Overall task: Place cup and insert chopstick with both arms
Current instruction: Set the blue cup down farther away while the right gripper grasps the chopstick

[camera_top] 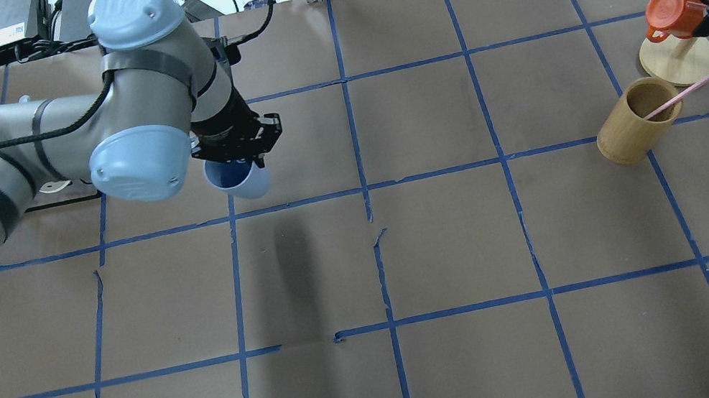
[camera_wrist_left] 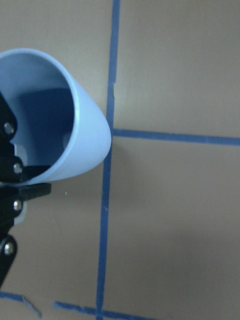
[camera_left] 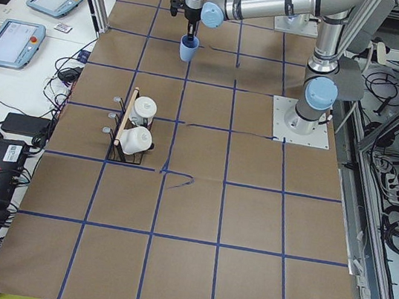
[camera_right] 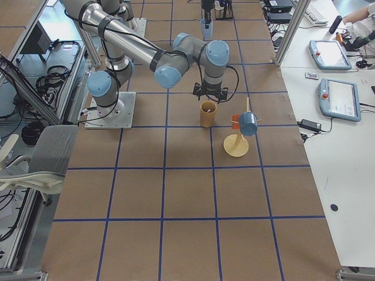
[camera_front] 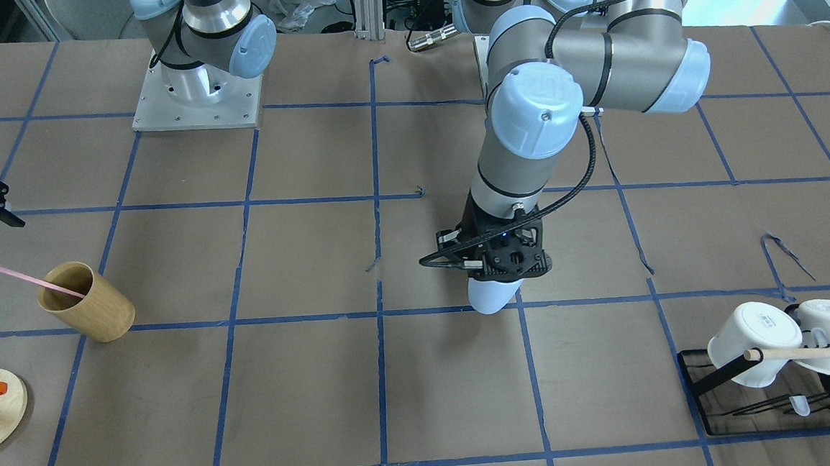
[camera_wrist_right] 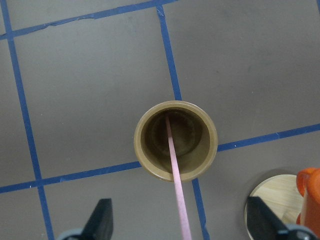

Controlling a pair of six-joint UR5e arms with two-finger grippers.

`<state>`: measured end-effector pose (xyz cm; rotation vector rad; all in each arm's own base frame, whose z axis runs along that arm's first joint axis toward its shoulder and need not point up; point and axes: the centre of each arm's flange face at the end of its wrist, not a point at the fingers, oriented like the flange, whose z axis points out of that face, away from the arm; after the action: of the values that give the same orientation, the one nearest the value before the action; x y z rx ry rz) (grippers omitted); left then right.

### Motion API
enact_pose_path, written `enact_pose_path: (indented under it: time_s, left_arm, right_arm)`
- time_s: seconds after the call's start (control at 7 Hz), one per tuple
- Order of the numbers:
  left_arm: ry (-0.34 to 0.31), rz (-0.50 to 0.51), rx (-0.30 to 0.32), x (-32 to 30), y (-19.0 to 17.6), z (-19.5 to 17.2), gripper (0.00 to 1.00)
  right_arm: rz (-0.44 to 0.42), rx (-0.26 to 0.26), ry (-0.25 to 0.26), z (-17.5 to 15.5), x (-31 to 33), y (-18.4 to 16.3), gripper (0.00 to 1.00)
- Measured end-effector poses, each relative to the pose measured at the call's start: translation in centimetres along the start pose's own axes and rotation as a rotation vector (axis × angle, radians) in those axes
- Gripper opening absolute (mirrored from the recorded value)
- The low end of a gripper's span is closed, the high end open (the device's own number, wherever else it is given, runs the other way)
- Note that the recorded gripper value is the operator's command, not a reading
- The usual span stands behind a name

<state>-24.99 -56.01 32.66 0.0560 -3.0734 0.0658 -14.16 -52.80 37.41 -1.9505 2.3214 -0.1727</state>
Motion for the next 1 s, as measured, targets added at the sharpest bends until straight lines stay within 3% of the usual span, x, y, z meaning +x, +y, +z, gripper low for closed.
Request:
enact_pose_path:
  time_s: [0.43, 0.57, 0.71, 1.0]
  left_arm:
    - [0.018, 0.101, 0.017, 7.5, -4.5, 2.9, 0.0]
    - [0.02, 0.122, 0.019, 8.9, -5.8, 4.0, 0.0]
    - [0.02, 0.142, 0.015, 10.0, -6.4, 5.0, 0.0]
    - [0.02, 0.175, 0.01, 11.7, -6.6, 7.2, 0.0]
  right_arm:
    - [0.0, 0.057, 0.006, 1.9, 0.7, 3.6, 0.87]
    - [-0.015, 0.076, 0.007, 2.4, 0.6, 3.7, 0.7]
    - [-0.026, 0.086, 0.008, 2.6, 0.5, 3.7, 0.65]
    - [-0.031, 0.092, 0.011, 2.7, 0.5, 3.8, 0.65]
